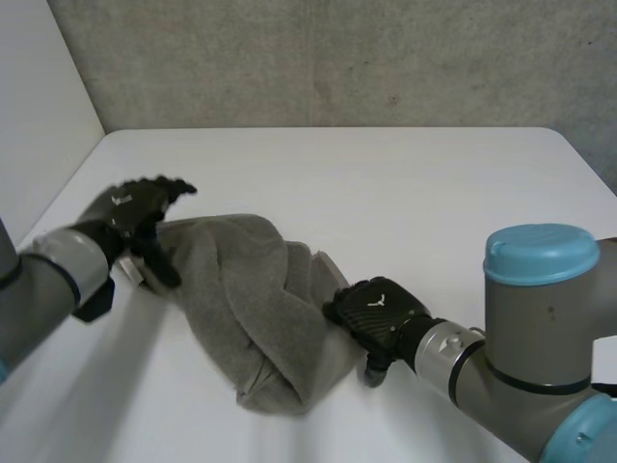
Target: Fold the towel.
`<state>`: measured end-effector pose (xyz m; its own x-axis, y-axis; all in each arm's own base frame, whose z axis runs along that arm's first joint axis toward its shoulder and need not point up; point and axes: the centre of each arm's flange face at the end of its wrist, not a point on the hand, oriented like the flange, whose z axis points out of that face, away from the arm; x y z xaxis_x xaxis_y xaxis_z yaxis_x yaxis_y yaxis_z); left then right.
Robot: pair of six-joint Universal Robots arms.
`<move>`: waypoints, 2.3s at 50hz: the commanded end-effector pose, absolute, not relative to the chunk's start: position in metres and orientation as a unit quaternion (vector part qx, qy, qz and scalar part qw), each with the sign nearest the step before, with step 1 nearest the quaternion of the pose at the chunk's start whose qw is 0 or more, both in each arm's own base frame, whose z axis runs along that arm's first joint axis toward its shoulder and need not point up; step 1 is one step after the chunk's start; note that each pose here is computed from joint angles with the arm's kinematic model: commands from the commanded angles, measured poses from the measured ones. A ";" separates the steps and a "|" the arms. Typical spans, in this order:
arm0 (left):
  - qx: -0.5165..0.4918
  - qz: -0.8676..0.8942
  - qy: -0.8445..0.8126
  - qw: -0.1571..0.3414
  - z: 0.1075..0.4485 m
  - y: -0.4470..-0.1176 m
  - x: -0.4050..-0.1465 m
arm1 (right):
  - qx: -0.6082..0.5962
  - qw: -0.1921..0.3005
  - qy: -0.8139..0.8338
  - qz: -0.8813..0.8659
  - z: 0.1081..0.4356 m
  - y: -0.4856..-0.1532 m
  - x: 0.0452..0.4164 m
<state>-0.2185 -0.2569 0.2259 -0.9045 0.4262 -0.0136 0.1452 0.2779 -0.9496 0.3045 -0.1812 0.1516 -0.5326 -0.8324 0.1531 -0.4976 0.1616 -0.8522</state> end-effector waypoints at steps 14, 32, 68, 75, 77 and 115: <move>-0.272 0.530 -0.783 0.179 0.205 -0.161 -0.249 | -0.377 0.166 0.695 -0.590 0.225 -0.207 0.285; -0.267 0.574 -0.751 0.184 0.212 -0.167 -0.253 | -0.315 0.104 0.680 -0.654 0.294 -0.267 0.244; -0.279 0.516 -0.794 0.161 0.162 -0.172 -0.268 | -0.313 -0.018 0.724 -0.615 0.240 -0.333 0.248; -0.293 0.504 -0.798 0.157 0.153 -0.159 -0.274 | -0.380 -0.011 0.709 -0.594 0.223 -0.281 0.237; -0.297 0.501 -0.797 0.158 0.152 -0.156 -0.276 | -0.396 -0.013 0.704 -0.589 0.217 -0.275 0.237; -0.305 0.505 -0.799 0.119 0.111 -0.158 -0.298 | -0.427 -0.102 0.654 -0.616 0.116 -0.334 0.202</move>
